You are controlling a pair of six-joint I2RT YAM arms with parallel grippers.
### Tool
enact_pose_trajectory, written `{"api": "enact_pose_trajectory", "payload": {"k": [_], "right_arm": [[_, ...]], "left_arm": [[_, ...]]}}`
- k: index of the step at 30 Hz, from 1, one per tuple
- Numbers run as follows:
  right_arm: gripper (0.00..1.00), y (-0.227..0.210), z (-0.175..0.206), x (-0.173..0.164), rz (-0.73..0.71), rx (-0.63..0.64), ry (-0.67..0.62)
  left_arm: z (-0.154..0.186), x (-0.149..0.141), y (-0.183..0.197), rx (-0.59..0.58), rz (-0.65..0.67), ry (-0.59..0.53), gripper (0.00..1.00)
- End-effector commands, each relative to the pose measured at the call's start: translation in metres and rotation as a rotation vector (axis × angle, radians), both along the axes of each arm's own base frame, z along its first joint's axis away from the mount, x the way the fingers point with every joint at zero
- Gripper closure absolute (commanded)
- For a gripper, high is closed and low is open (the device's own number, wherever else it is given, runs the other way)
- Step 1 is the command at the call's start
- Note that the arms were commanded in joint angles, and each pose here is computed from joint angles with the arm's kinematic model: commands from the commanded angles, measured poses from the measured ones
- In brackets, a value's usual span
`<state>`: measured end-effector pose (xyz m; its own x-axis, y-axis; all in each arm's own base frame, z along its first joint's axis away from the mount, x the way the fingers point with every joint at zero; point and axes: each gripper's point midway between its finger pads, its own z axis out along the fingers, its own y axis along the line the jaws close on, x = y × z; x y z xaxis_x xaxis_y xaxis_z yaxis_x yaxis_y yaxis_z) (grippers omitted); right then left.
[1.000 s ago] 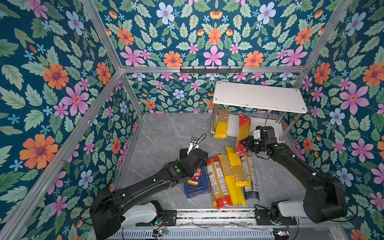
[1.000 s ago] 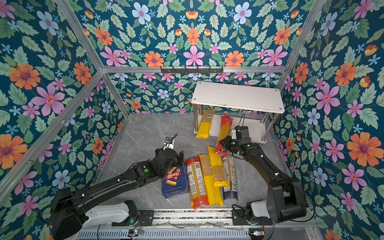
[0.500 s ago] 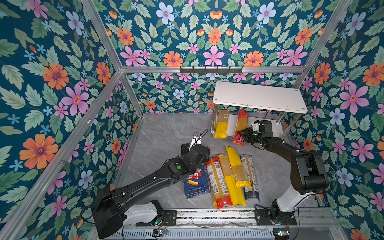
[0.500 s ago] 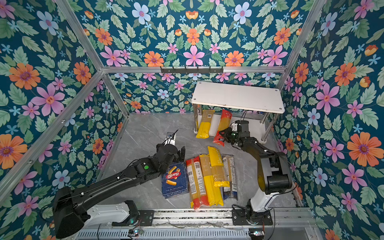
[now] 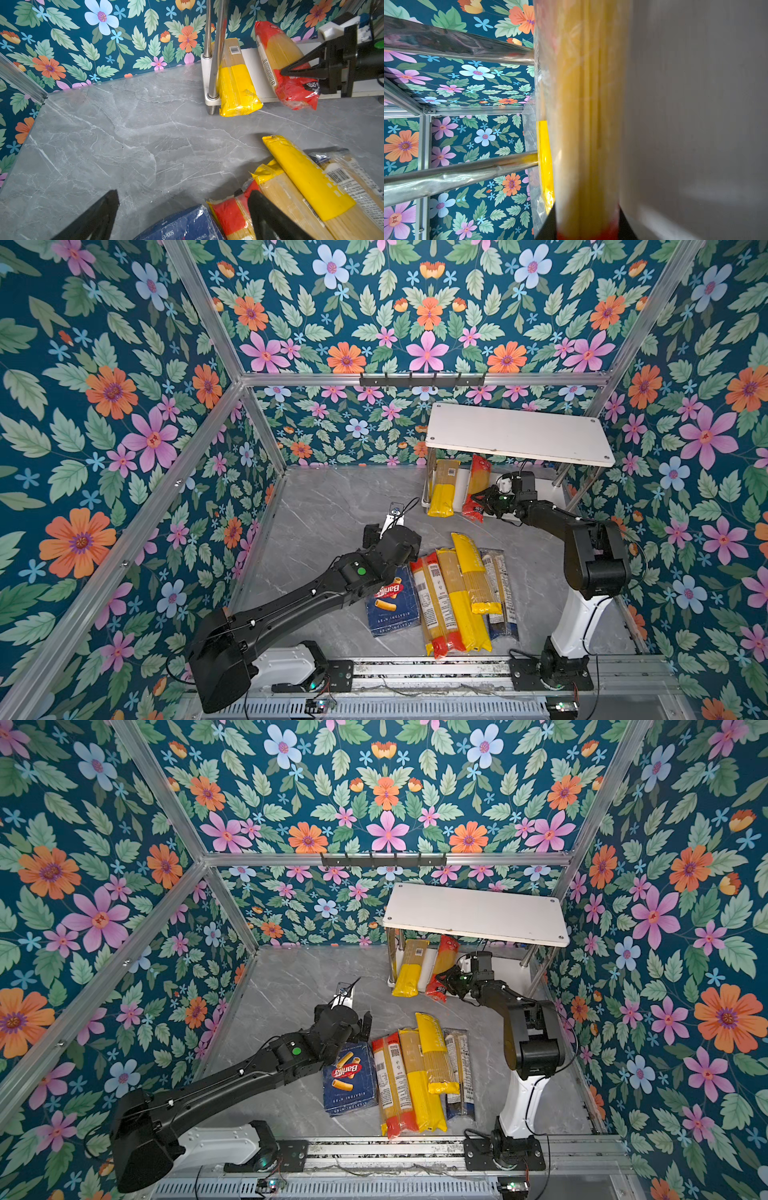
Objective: Arrange pasta packages on shelves
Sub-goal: Place the pasta bag on the shelf.
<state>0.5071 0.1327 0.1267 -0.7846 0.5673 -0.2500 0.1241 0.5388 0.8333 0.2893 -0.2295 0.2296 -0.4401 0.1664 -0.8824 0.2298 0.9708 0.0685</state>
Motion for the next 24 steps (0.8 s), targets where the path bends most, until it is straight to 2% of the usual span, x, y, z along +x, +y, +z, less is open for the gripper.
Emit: {"api": "enact_pose_trajectory", "payload": {"k": [1, 4, 7, 8, 16, 24], "right_arm": [[0.64, 0.009, 0.023, 0.010, 0.060, 0.021, -0.111], [0.37, 0.009, 0.019, 0.008, 0.060, 0.030, -0.100], [0.17, 0.009, 0.016, 0.003, 0.055, 0.037, -0.082], [0.15, 0.009, 0.015, 0.002, 0.054, 0.037, -0.081], [0.14, 0.003, 0.011, -0.022, 0.044, -0.008, -0.045], [0.14, -0.005, 0.009, -0.072, 0.049, -0.065, -0.006]], "left_arm": [[0.004, 0.003, 0.001, 0.000, 0.011, -0.020, 0.00], [0.004, 0.003, 0.001, -0.002, 0.008, -0.019, 0.00], [0.004, 0.003, 0.002, -0.002, 0.009, -0.017, 0.00], [0.003, 0.003, 0.002, -0.002, 0.009, -0.016, 0.00], [0.001, -0.001, 0.006, -0.018, 0.011, -0.012, 0.00], [-0.004, -0.006, 0.013, -0.056, 0.015, -0.014, 0.00]]}}
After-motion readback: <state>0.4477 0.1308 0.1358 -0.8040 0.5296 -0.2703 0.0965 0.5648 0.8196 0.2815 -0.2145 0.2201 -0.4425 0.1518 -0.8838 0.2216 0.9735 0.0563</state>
